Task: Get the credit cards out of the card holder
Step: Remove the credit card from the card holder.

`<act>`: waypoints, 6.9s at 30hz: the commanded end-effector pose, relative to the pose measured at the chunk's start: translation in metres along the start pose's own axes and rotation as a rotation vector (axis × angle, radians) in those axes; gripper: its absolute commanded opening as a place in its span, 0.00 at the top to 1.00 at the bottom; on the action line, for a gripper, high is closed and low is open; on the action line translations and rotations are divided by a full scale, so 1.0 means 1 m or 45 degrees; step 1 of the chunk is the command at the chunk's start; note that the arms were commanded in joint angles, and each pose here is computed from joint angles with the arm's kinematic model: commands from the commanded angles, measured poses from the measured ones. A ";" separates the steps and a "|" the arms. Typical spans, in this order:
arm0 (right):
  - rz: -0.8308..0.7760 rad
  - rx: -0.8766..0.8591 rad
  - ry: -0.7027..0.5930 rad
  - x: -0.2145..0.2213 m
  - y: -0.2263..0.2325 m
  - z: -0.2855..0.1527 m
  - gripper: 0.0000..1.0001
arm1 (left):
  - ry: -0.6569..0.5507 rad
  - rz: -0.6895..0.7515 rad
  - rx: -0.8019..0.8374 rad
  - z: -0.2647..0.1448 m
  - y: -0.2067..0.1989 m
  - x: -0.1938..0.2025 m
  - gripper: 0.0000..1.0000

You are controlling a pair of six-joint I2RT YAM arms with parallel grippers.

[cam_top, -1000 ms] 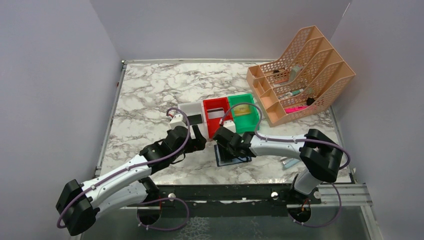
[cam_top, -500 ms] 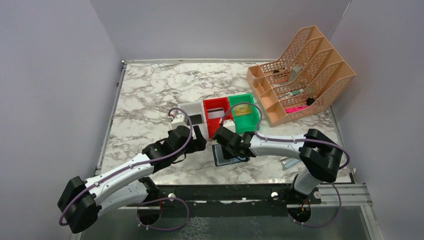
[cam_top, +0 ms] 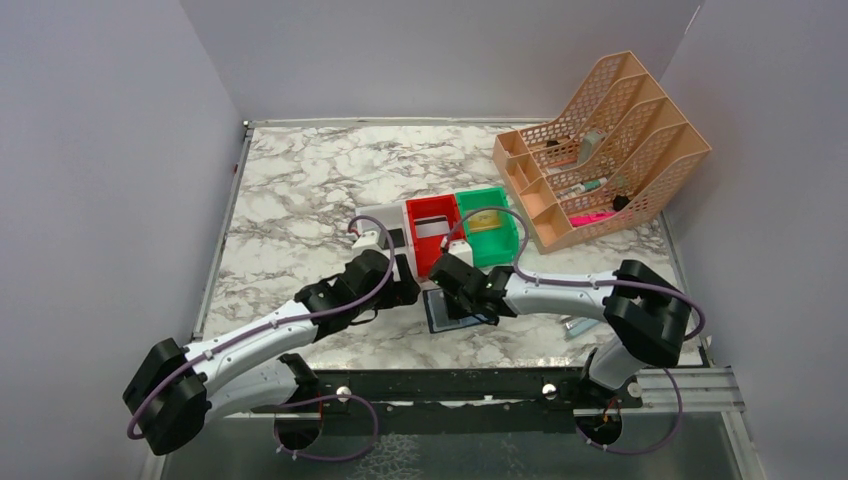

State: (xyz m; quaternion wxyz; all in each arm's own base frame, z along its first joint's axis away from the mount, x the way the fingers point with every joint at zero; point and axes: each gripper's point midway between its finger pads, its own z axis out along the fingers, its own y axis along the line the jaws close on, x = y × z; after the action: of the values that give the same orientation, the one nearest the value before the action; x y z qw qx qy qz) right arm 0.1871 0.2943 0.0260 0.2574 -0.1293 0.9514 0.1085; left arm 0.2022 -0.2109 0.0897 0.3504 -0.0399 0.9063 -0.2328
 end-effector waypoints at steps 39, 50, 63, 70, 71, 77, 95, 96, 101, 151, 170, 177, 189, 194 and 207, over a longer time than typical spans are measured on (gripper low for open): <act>0.104 -0.170 0.028 -0.003 0.006 0.004 0.72 | 0.091 0.043 0.193 0.005 -0.035 0.005 0.09; 0.070 -0.244 0.013 -0.011 0.017 -0.005 0.86 | 0.109 0.043 0.195 0.009 -0.036 0.009 0.09; 0.083 -0.371 0.042 -0.007 0.035 -0.005 0.85 | 0.181 0.032 0.232 0.017 -0.039 0.023 0.11; 0.095 -0.348 0.044 -0.005 0.032 -0.004 0.84 | 0.207 0.028 0.261 0.017 -0.040 0.030 0.24; 0.097 -0.338 0.045 -0.004 0.030 -0.003 0.84 | 0.208 0.025 0.266 0.017 -0.041 0.030 0.25; 0.101 -0.279 0.061 0.000 0.022 0.003 0.82 | 0.222 0.014 0.275 0.018 -0.041 0.033 0.27; 0.076 -0.305 0.069 0.003 0.023 0.004 0.69 | 0.216 0.017 0.260 0.018 -0.040 0.032 0.27; 0.077 -0.317 0.065 0.003 0.025 0.003 0.69 | 0.215 0.016 0.259 0.018 -0.040 0.032 0.27; 0.072 -0.381 0.063 0.001 0.033 0.000 0.78 | 0.217 0.012 0.262 0.019 -0.041 0.032 0.27; -0.029 -0.236 -0.098 -0.010 0.030 -0.015 0.36 | 0.006 -0.213 -0.195 0.001 0.060 -0.014 0.10; -0.264 0.099 0.031 0.022 0.041 0.015 0.28 | -0.010 -0.206 -0.069 -0.007 0.051 -0.016 0.09; -0.229 0.014 0.021 0.021 0.048 0.011 0.33 | 0.008 -0.207 -0.032 -0.004 0.045 -0.014 0.09; 0.046 -0.465 0.129 0.016 0.057 0.004 0.38 | 0.070 -0.199 0.053 0.001 0.031 -0.008 0.09; 0.108 -0.502 0.157 0.017 0.047 0.005 0.38 | 0.095 -0.196 0.104 0.004 0.023 -0.006 0.09; 0.166 -0.520 0.173 0.019 0.036 0.007 0.33 | 0.138 -0.170 0.208 0.005 0.007 -0.004 0.09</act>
State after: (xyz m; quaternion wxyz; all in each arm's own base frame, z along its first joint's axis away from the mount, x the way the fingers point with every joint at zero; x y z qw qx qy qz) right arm 0.1750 0.3432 0.0351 0.1818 -0.1303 0.9174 0.3290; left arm 0.2093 -0.1967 0.0800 0.2873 -0.0774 0.9038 -0.3075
